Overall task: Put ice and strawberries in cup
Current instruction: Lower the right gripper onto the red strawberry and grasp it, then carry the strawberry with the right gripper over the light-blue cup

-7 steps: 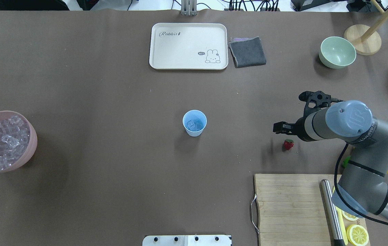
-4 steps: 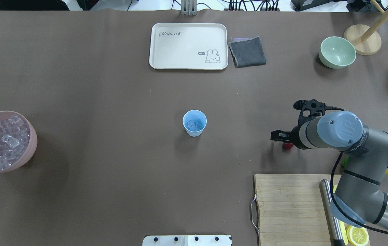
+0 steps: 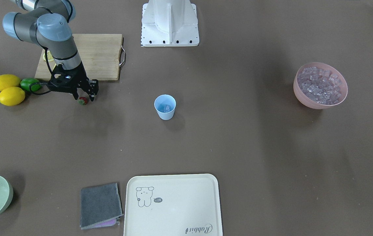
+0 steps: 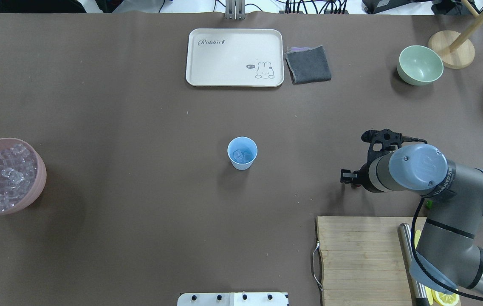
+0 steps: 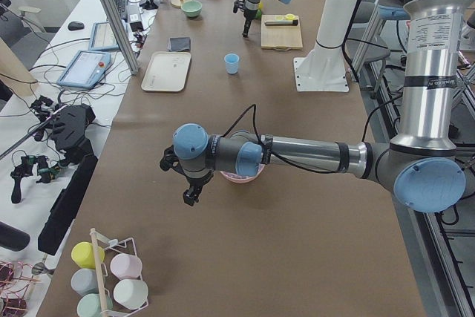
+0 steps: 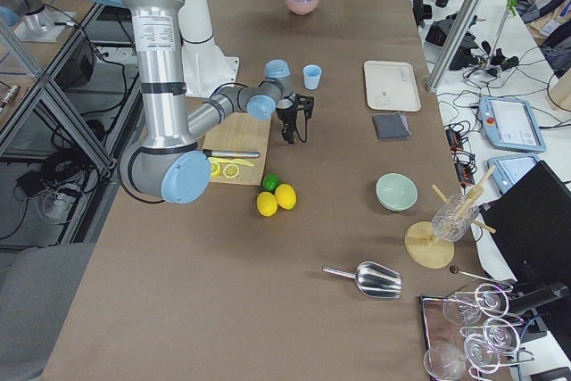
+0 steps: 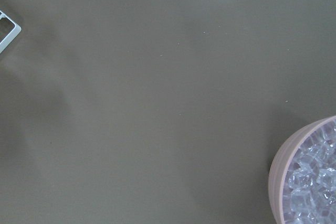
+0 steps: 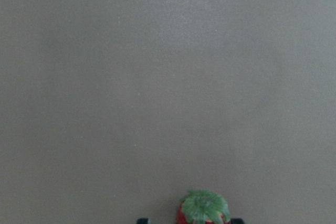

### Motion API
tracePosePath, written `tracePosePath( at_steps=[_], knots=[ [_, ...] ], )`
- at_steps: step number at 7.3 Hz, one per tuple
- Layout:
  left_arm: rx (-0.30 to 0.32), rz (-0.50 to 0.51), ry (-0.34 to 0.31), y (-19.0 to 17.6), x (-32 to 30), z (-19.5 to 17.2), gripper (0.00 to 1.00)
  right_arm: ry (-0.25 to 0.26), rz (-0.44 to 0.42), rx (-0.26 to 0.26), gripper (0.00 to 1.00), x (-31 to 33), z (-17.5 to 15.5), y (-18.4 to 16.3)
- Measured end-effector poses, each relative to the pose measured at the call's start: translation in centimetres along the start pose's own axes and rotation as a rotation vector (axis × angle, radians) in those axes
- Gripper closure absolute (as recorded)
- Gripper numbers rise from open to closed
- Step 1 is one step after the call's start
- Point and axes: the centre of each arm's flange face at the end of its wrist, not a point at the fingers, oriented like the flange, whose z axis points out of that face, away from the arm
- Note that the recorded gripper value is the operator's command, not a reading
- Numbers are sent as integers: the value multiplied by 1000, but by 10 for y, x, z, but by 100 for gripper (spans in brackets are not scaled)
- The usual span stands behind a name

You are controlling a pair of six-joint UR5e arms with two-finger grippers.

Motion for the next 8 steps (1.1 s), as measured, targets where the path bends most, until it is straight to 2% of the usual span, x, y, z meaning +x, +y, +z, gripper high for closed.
tracePosePath(
  at_steps=[1,2,3,4,5,8],
  knots=[
    [0,0,0,0,0,0,1,7,-6,-5,42,-1,1,3],
    [0,0,0,0,0,0,1,12,-12,-9,43,-1,3,6],
    [0,0,0,0,0,0,1,15,-16,-11,77,-1,5,6],
    [0,0,0,0,0,0,1,16,-18,-11,97,-1,5,6],
    [0,0,0,0,0,0,1,15,-17,-10,100,-2,5,5],
    [-1,1,0,0,1,0,1,9,-4,-1,100,-2,1,-1]
  ],
)
